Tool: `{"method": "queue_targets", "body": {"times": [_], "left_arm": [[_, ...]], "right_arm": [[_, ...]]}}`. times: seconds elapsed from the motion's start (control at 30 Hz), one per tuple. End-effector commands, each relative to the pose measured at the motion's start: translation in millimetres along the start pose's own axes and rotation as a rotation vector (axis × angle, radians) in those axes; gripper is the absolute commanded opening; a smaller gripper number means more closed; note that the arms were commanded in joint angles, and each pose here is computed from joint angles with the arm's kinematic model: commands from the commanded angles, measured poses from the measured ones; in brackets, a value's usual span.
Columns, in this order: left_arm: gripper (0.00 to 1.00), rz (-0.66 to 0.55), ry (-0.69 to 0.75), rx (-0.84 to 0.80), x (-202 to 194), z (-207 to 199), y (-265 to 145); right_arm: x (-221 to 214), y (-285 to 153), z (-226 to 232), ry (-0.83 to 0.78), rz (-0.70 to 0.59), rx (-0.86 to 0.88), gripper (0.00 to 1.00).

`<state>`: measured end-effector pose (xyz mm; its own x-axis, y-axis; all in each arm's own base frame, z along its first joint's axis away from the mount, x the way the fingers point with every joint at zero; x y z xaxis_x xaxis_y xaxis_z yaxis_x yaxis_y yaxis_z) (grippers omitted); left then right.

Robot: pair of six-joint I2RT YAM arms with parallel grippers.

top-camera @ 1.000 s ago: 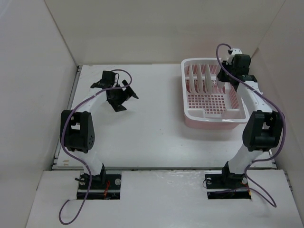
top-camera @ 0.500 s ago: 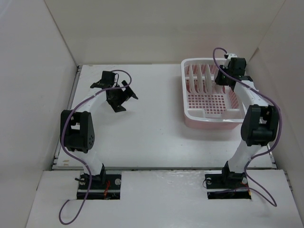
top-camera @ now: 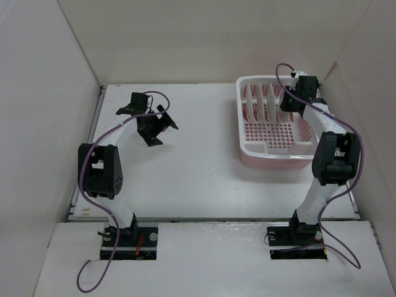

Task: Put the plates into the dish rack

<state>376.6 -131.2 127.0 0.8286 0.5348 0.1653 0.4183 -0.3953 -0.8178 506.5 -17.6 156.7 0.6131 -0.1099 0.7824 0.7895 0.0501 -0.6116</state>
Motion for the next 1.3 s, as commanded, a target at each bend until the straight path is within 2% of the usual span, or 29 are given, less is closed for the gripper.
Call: {"method": "queue_targets", "body": {"times": [0.0, 0.07, 0.2, 0.27, 0.37, 0.47, 0.57, 0.77, 1.2, 1.27], "left_arm": [[1.0, -0.038, 0.023, -0.035, 11.1, -10.0, -15.6], [1.0, -0.032, 0.032, -0.042, 10.1, -10.7, -15.8], [1.0, -0.031, 0.032, -0.041, 12.4, -13.0, -16.1], [1.0, -0.032, 0.032, -0.042, 12.5, -13.0, -16.1], [1.0, -0.032, 0.032, -0.042, 14.2, -13.9, -14.7], [1.0, -0.024, 0.022, -0.041, 15.8, -10.9, -13.0], [1.0, -0.024, 0.022, -0.041, 15.8, -10.9, -12.9], [1.0, -0.018, 0.022, -0.048, 16.6, -12.8, -11.8], [1.0, -0.012, 0.038, -0.081, 14.6, -17.3, -13.8], [1.0, -0.012, 0.048, -0.081, 12.6, -15.9, -15.5]], "right_arm": [[40.3, -7.4, 0.0, -0.018, -0.114, -0.011, 0.13], [40.3, -7.4, -0.1, -0.018, -0.114, -0.011, 0.14], [42.2, -8.7, 0.2, -0.018, -0.114, -0.011, 0.31], [42.2, -8.7, 0.2, -0.018, -0.114, -0.011, 0.33], [42.2, -8.7, 0.2, -0.018, -0.114, -0.011, 0.42], [46.3, -9.9, 0.6, -0.019, -0.123, -0.011, 0.42], [44.2, -10.0, 0.5, -0.018, -0.114, -0.011, 0.62], [66.0, -31.9, -2.0, 0.001, -0.177, -0.027, 0.79], [111.8, -91.2, -0.9, 0.016, -0.303, -0.052, 0.82], [123.7, -106.3, 2.0, 0.023, -0.338, -0.048, 0.9]]}}
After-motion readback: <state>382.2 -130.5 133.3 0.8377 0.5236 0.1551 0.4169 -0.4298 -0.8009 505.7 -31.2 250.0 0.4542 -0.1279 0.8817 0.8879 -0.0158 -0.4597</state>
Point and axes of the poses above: each gripper's point midway between its finger pads, its own y axis out along the fingers, its own z axis along the line the jaws close on, x = y × z, the point moved 2 cm from there along -y, back along the fingers, and after that the axes turned 2 degrees about y, right-handed, at the moved point
